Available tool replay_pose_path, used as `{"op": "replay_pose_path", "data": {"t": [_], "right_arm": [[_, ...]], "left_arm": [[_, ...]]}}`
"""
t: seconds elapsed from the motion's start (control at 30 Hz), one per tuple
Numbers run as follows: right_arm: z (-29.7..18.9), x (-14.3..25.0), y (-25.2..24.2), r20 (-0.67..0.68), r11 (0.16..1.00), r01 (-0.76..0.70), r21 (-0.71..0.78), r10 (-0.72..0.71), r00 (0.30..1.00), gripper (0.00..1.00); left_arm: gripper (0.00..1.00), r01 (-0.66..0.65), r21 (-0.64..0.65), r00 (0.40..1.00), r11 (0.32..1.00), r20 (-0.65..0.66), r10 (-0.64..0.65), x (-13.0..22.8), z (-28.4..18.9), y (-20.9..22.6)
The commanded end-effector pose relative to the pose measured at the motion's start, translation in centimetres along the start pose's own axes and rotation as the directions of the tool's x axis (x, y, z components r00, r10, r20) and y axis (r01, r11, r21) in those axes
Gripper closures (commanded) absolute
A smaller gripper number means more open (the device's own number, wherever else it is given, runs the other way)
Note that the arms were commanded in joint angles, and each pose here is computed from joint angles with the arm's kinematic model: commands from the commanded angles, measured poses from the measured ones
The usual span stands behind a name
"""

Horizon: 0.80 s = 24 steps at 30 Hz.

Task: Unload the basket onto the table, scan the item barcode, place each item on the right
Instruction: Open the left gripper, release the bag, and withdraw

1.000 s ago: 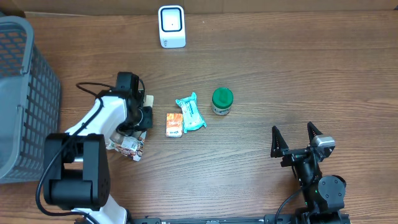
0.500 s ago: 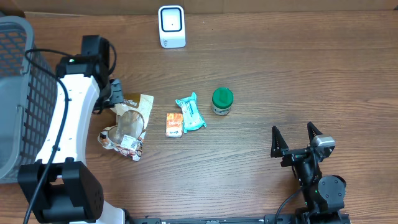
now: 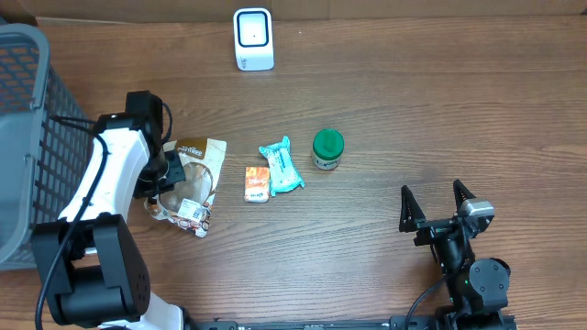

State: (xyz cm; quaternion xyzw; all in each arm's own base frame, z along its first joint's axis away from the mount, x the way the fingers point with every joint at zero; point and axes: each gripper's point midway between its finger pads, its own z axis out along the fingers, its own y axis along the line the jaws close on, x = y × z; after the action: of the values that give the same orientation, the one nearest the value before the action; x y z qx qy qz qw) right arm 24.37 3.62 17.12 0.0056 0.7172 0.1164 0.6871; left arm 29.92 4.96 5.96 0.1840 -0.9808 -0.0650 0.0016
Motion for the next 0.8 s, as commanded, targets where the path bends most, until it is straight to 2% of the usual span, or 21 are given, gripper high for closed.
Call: {"op": "replay_pose_path", "data": {"t": [0.0, 0.37, 0.6, 0.77], "right_arm": [[0.0, 0.2, -0.1, 0.005, 1.000, -0.001, 0.002, 0.001, 1.000, 0.00], [0.0, 0.2, -0.1, 0.005, 1.000, -0.001, 0.002, 0.001, 1.000, 0.00], [0.0, 0.1, -0.1, 0.005, 1.000, -0.001, 0.002, 0.001, 1.000, 0.00], [0.0, 0.1, -0.1, 0.005, 1.000, -0.001, 0.002, 0.001, 1.000, 0.00]], "left_arm": [[0.96, -0.001, 0.161, 0.998, 0.987, -0.059, 0.010, 1.4, 0.6, -3.4], [0.96, -0.119, 0.222, 0.992, 0.968, -0.008, 0.124, 2.3, 0.4, -8.5], [0.96, -0.141, 0.218, 0.990, 0.966, 0.053, 0.132, 1.0, 0.1, -9.0], [0.96, -0.183, 0.222, 0.982, 0.958, 0.091, 0.166, -0.6, -3.3, -9.2]]}}
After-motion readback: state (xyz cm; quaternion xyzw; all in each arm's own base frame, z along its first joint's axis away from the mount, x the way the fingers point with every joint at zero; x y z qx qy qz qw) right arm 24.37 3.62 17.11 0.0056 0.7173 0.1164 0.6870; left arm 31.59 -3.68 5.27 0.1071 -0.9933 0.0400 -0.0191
